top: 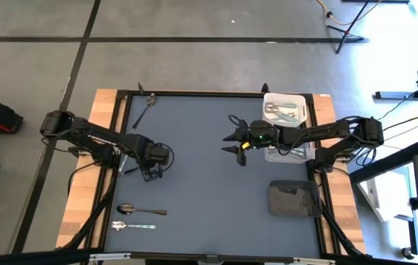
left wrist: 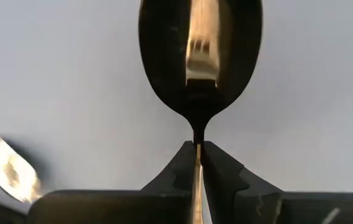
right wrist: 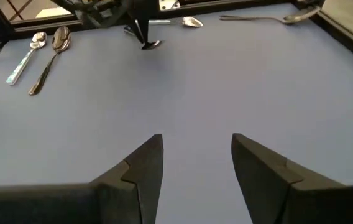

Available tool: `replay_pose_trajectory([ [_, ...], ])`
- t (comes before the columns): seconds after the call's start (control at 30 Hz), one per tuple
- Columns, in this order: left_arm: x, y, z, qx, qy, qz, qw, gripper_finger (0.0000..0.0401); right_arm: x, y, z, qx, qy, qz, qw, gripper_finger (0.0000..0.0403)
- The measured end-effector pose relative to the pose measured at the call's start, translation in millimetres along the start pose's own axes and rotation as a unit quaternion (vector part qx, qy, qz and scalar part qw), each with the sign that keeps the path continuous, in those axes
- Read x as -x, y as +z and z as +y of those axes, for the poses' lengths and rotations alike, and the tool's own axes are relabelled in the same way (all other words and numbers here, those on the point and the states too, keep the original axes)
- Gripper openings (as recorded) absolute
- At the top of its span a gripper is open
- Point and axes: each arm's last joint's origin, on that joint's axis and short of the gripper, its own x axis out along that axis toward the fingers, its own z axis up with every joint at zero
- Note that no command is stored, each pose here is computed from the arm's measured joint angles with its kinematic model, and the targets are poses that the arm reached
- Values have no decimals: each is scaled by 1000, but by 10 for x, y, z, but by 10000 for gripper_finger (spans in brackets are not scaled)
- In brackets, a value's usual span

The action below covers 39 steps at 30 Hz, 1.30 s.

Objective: Sort silverware by color (type)
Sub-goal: Put the black spoon into the black bin

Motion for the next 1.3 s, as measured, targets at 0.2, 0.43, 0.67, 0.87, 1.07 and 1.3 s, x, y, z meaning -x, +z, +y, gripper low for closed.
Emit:
replay_pose_trajectory([
  [0.2,220,100,-118,-43,15,-108,993,14,-68,-61,-9,-2,0,11,1000,177],
  [0.43,360,205,-290,-104,13,-243,964,14,-201,-134,-27,-1,2,4,1000,177],
  [0.67,443,334,-473,-156,-3,-383,910,14,-303,-137,-32,-23,16,-33,999,181],
  [0.87,395,416,-468,-158,-5,-484,861,14,-306,-112,-30,-23,18,-48,998,245],
  [1.07,361,484,-377,-129,-7,-540,832,14,-297,14,158,15,43,-118,992,312],
  [1.3,386,543,-307,-103,-7,-561,821,14,-258,116,466,56,-3,-192,980,318],
])
